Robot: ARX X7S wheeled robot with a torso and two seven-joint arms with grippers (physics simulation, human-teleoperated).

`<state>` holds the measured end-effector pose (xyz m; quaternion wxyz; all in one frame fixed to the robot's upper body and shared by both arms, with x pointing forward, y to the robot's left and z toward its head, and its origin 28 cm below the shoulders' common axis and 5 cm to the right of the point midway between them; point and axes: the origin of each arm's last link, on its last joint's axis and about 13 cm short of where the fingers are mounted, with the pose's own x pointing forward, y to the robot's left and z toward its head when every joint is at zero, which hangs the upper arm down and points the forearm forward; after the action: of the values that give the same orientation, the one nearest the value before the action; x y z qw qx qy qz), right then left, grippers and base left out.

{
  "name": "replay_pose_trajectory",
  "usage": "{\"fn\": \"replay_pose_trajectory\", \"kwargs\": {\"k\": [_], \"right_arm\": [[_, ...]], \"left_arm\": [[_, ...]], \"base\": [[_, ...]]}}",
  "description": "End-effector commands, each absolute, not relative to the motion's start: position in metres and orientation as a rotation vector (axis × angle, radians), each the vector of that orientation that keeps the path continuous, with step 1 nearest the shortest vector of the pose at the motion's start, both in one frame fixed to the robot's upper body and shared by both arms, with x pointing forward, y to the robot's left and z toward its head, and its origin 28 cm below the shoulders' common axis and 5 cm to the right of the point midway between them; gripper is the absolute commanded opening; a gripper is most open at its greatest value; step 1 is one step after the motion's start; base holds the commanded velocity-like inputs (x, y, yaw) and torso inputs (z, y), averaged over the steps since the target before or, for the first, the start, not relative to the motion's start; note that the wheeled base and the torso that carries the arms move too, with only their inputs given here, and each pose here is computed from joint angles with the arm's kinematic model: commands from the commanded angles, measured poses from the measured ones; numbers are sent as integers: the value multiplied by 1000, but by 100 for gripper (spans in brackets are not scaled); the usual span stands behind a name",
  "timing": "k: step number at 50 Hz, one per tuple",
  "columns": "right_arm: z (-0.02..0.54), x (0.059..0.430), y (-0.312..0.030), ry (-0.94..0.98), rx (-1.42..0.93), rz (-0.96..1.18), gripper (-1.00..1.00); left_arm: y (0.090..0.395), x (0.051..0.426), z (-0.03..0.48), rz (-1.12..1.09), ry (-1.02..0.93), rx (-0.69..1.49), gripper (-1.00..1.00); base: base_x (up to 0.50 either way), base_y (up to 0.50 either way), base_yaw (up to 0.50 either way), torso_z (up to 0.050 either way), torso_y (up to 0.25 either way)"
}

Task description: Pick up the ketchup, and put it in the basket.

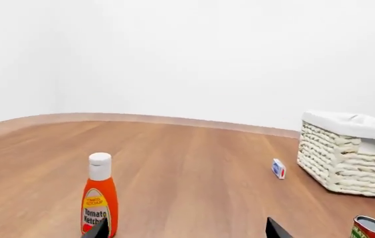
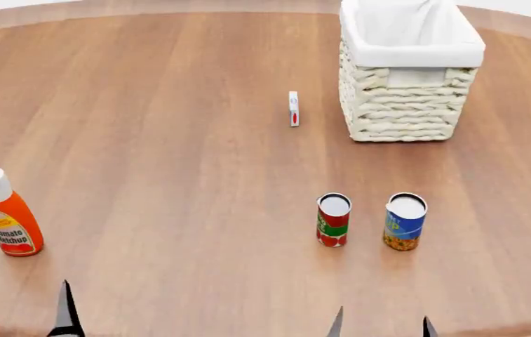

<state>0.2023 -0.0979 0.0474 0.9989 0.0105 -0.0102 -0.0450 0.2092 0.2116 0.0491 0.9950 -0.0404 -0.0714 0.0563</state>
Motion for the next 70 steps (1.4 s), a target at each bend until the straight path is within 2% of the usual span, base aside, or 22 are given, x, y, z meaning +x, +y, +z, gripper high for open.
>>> {"fn": "replay_pose_trajectory", "kwargs": {"k": [1, 20, 70], "right_arm": [[88, 184, -94, -199, 26, -88, 100], [94, 180, -93, -285, 35, -90, 100], [91, 181, -92, -274, 23, -87, 100]], "left_arm": [[214, 195, 79, 106, -355, -27, 100], [214, 192, 82, 93, -391, 2, 100], [215, 194, 78, 92, -392, 23, 100]], "base": [[0, 0, 0, 0, 0], [5, 0, 0, 0, 0], [497, 0, 0, 0, 0]]}}
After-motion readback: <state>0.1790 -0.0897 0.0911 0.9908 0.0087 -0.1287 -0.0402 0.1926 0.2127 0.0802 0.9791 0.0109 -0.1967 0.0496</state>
